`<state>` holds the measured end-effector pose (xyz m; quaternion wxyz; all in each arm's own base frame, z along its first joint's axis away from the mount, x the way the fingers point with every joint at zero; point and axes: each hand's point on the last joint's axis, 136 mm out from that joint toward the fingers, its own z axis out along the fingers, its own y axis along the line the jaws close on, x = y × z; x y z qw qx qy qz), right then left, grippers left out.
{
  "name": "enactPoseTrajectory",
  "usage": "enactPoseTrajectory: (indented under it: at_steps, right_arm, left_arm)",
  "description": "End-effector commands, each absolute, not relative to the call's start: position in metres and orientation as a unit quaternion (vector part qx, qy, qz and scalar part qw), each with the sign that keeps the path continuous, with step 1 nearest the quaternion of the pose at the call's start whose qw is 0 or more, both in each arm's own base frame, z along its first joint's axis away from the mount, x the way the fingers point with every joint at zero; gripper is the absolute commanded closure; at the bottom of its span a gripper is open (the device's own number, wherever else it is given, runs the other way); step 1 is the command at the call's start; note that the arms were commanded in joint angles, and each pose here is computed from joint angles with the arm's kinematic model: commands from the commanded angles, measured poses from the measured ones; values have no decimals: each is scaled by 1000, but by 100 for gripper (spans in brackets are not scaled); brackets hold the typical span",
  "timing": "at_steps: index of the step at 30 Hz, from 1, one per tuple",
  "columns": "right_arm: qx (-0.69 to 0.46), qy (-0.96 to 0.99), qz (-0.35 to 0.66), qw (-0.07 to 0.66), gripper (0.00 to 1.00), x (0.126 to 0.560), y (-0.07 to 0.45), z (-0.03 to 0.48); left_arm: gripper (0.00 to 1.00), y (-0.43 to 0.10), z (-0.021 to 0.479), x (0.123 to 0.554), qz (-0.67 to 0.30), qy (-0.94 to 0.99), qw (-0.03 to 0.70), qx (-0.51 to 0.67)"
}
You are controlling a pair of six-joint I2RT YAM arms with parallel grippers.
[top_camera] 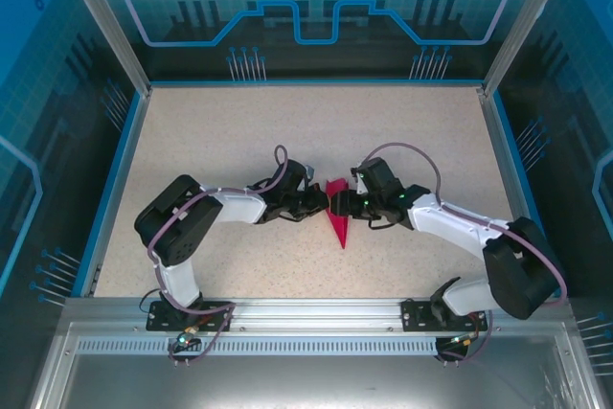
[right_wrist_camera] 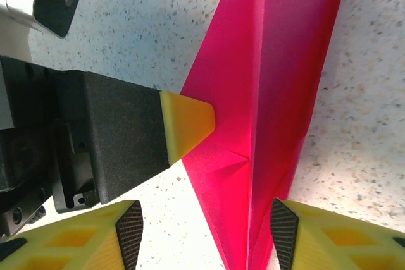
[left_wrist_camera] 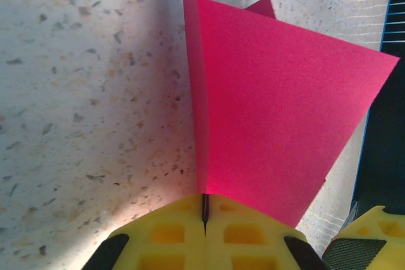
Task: Fold a paper plane with a square sheet of paper (pick it up from the middle)
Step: Turn over a paper plane at the center of the table, then move the paper plane to the center of the table.
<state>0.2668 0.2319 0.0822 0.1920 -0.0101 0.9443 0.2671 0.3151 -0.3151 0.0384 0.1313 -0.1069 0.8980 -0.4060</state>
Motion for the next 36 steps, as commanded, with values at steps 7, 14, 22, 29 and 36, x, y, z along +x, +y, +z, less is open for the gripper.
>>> enactPoseTrajectory:
  at_steps: [7, 14, 22, 29, 36]
  right_arm:
    - [-8, 950, 245, 192, 41, 280, 243, 77]
    - [11, 963, 194, 188, 39, 283, 228, 67]
    - [-3, 969, 195, 154, 31, 277, 235, 45]
    - [-7, 963, 231, 138, 26, 270, 247, 44]
    - [-7, 962, 241, 131, 26, 261, 251, 44]
  left_arm:
    - [100, -312, 38, 318, -409, 896, 134, -109]
    - [100, -304, 30, 319, -393, 902, 133, -122]
    - [100, -300, 22, 320, -389, 903, 127, -134]
    - [100, -299, 18, 319, -393, 900, 124, -140]
    - [100, -300, 19, 320, -409, 893, 121, -140]
